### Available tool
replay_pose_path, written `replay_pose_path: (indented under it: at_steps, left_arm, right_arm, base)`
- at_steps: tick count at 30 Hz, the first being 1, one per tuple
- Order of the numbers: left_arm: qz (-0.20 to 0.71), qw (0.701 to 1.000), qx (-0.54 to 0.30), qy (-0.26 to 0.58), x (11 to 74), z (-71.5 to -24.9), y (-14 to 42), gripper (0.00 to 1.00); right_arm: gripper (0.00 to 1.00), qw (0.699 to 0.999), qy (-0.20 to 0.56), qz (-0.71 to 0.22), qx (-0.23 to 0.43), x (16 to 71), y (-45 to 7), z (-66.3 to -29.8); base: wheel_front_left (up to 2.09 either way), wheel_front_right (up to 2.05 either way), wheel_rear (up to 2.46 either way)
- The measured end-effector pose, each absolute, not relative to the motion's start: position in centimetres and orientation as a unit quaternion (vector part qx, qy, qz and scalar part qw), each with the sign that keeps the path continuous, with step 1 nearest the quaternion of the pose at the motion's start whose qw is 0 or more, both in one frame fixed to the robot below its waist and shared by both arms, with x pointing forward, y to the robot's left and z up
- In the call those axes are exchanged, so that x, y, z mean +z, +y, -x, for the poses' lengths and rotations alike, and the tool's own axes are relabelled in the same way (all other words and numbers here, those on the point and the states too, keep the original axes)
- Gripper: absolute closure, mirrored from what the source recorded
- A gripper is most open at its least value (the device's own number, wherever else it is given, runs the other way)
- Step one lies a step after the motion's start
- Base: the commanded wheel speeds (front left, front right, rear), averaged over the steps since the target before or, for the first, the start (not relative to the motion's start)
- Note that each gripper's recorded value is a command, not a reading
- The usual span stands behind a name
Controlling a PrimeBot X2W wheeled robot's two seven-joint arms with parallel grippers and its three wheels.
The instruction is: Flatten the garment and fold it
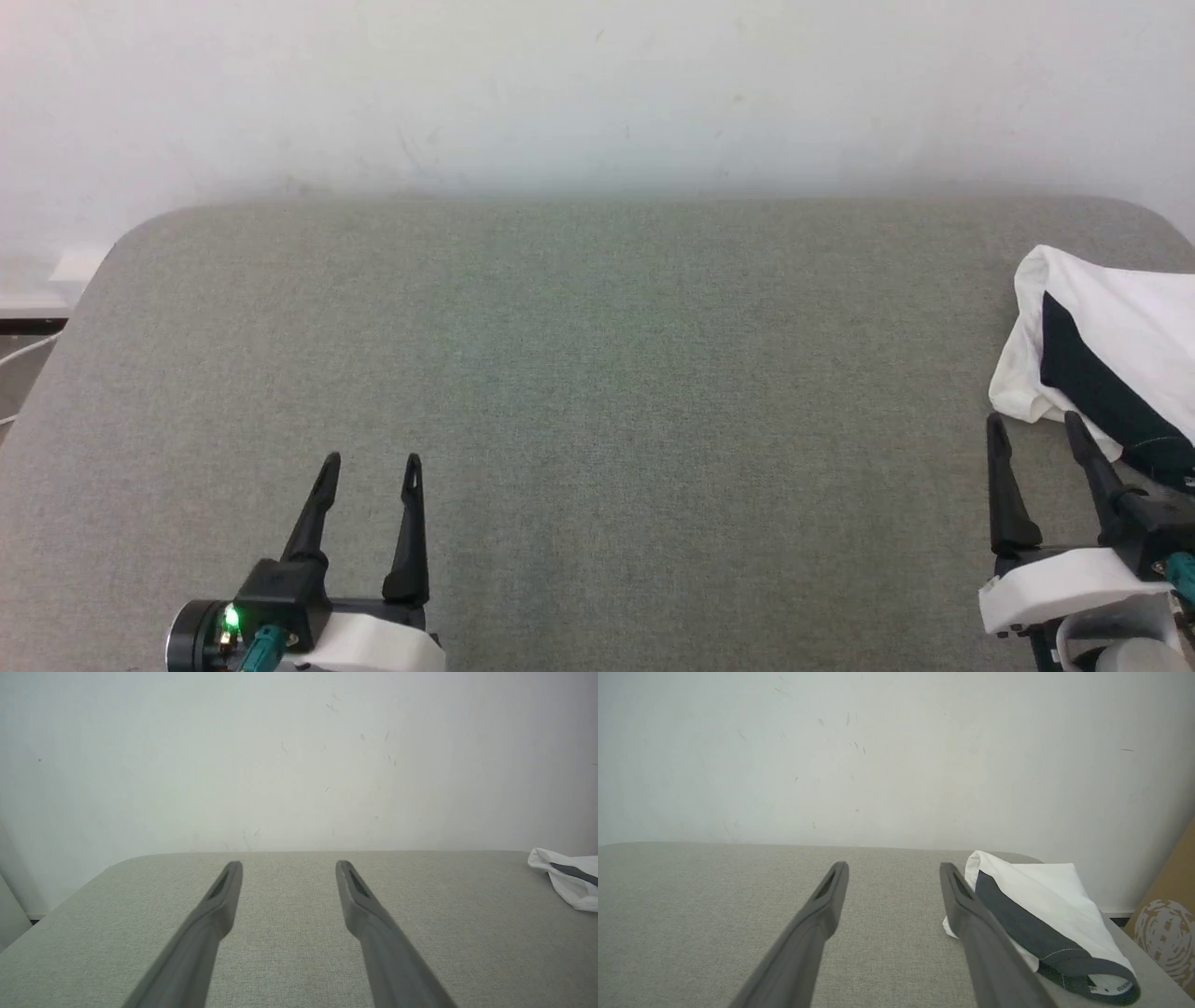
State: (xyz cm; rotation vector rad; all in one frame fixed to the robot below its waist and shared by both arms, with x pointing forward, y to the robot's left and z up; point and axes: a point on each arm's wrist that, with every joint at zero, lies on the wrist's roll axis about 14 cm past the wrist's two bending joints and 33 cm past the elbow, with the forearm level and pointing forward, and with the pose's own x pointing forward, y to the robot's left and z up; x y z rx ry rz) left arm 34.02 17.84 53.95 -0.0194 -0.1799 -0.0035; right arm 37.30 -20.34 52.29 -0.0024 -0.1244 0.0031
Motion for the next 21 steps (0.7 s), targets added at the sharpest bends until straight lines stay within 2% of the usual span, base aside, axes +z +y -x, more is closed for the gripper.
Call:
replay_pose_path:
  at_steps: [21]
  left_arm:
    - [0.013,0.997,-0.015,-0.072,52.8,-35.3,17.1,0.00]
  right_arm:
    - [0.00,0.998,-0.056,0.002,-0.020,51.9,-21.8,-37.8]
  base:
    - [0.00,0.00,0.00]
